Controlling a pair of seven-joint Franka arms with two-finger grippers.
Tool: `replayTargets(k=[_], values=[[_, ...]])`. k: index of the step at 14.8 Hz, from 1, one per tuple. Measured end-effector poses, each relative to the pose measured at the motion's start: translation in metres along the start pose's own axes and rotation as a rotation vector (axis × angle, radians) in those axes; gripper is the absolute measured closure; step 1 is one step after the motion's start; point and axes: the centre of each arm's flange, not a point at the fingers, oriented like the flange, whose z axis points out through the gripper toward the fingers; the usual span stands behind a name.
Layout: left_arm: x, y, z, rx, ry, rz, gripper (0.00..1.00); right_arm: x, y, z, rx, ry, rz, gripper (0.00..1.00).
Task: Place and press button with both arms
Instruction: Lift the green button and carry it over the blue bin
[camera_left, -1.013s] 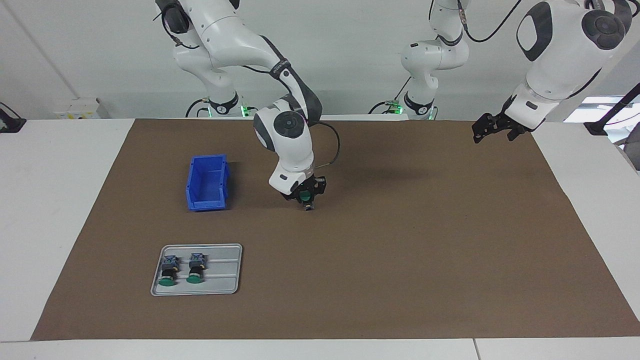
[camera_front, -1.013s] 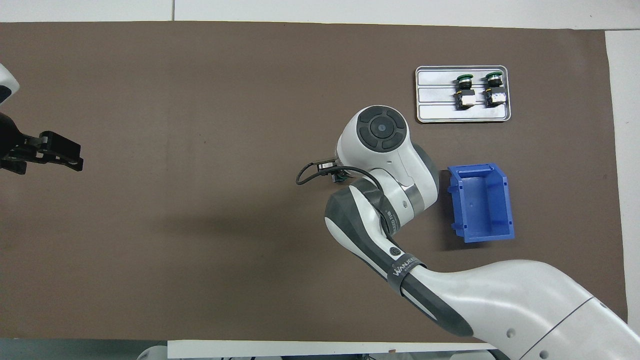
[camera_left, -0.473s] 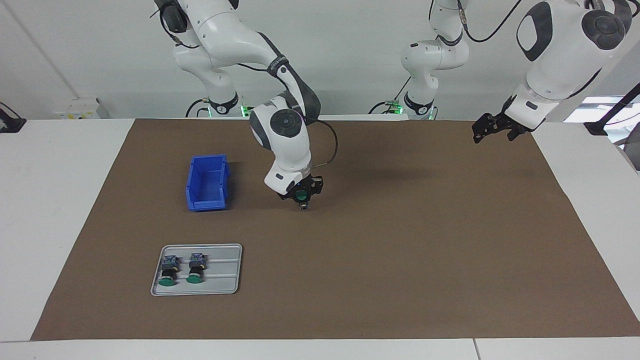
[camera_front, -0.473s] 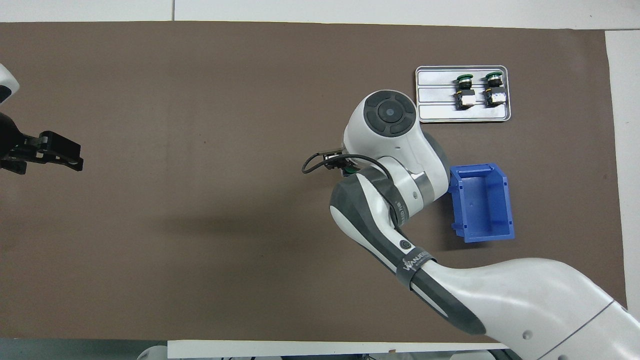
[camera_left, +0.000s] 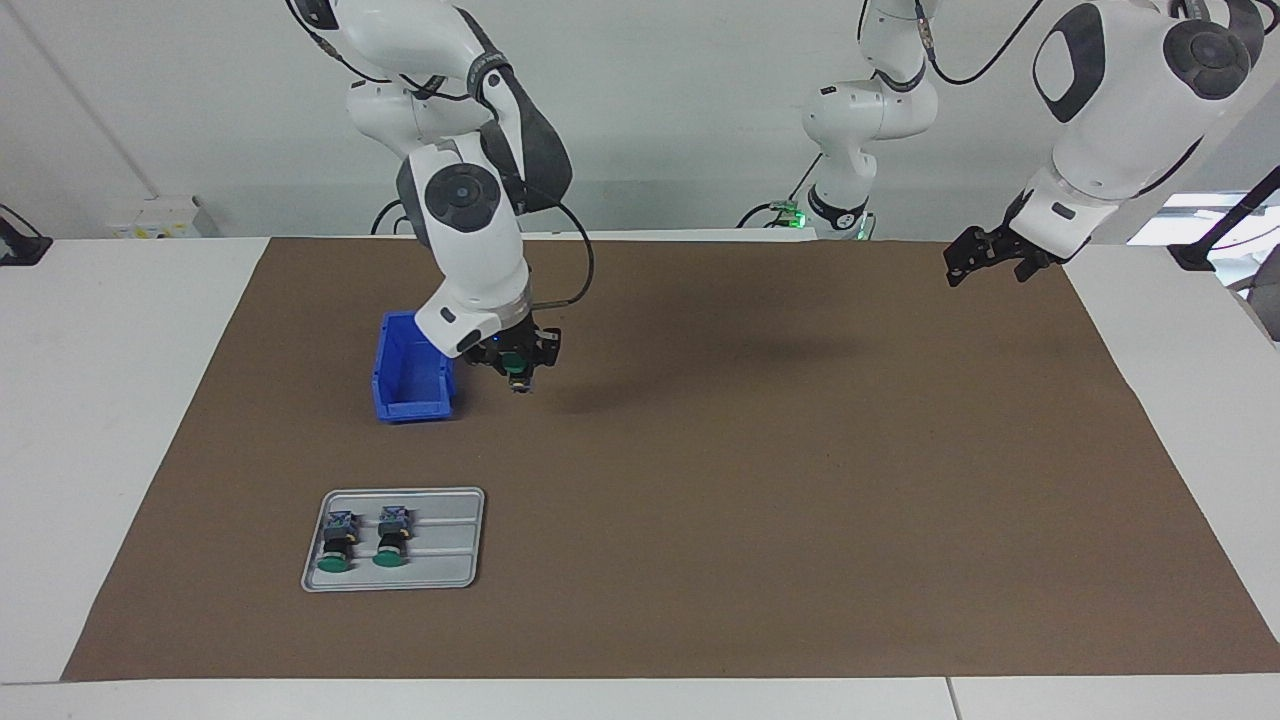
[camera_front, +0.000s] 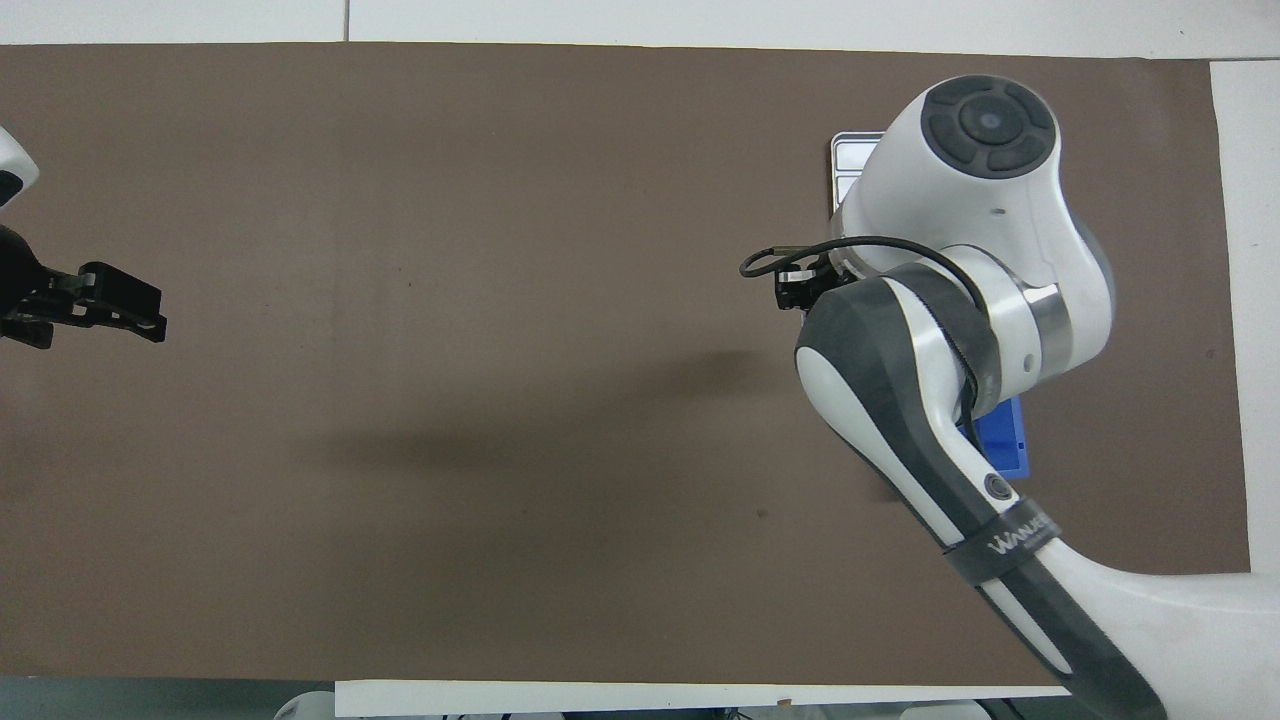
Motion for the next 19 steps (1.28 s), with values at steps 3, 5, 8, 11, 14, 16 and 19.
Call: replayTargets(k=[3,5,8,11,14,16,19], values=[[0.000,0.000,0.000,0.000,0.000,0.000,0.00,0.005,0.052,-0.008,-0.014,-0.038,0.085,0.62],[0.000,0.000,0.000,0.000,0.000,0.000,0.00,0.010,0.093,-0.006,-0.020,-0.069,0.166,0.62],[0.000,0.000,0.000,0.000,0.000,0.000,0.00,0.013,0.144,0.005,-0.032,-0.105,0.386,0.62],[0.000,0.000,0.000,0.000,0.000,0.000,0.00,0.008,0.148,0.018,-0.057,-0.128,0.597,0.62],[0.000,0.000,0.000,0.000,0.000,0.000,0.00,0.003,0.158,0.029,-0.067,-0.132,0.716,0.62],[0.000,0.000,0.000,0.000,0.000,0.000,0.00,0.001,0.170,0.041,-0.054,-0.104,0.779,0.62],[0.000,0.000,0.000,0.000,0.000,0.000,0.00,-0.006,0.182,0.065,-0.031,-0.056,0.872,0.62]])
